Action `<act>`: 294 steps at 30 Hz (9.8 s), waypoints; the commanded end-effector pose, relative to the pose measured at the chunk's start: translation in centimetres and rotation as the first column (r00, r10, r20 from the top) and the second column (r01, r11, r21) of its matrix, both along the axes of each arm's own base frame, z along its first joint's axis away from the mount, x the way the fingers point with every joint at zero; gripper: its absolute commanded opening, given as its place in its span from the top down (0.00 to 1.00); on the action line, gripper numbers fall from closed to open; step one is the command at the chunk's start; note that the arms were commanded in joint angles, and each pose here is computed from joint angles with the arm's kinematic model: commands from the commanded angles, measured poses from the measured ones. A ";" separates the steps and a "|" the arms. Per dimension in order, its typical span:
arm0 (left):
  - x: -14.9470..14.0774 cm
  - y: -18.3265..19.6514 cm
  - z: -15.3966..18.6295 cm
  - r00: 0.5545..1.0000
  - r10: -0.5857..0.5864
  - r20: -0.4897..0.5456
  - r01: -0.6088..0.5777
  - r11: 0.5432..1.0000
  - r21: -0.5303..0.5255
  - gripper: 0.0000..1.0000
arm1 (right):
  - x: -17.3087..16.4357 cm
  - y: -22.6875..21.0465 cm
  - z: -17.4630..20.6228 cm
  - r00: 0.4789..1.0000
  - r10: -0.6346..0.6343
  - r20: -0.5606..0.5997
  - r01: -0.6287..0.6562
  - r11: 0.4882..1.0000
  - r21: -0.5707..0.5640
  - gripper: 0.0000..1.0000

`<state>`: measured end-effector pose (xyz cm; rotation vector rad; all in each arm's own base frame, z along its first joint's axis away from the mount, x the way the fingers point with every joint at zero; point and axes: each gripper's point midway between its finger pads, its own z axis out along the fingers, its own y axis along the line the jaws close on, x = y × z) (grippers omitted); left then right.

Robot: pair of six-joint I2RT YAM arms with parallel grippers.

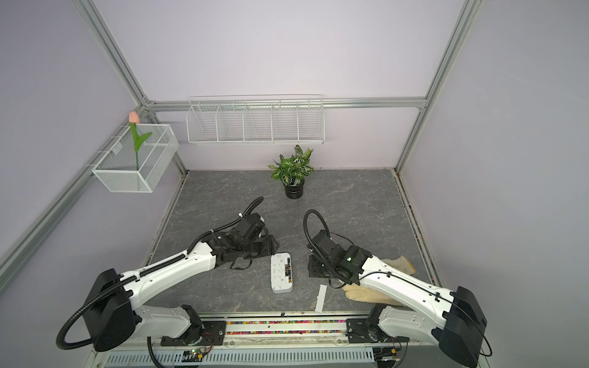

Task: Insert the battery into the alarm
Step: Pick up the cover from the center of the board, then install the cover on the alarm.

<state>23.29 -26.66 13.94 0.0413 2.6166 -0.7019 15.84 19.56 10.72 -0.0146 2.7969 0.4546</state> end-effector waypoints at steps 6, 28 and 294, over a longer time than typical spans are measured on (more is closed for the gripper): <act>-6.4 -6.0 2.1 0.970 -0.239 0.033 0.241 0.967 -0.087 0.35 | -3.8 -5.0 -2.8 0.988 -0.129 -0.080 0.125 0.991 -0.051 0.51; -9.3 -4.1 0.1 1.000 -0.017 0.009 0.019 0.961 -0.277 0.36 | -5.5 -2.2 -6.0 0.991 -0.089 -0.101 0.069 0.980 -0.189 0.51; -1.5 0.9 10.9 0.964 0.099 0.245 -0.001 0.928 -0.373 0.21 | 7.0 2.1 13.5 0.961 -0.086 0.264 -0.110 0.756 0.646 0.93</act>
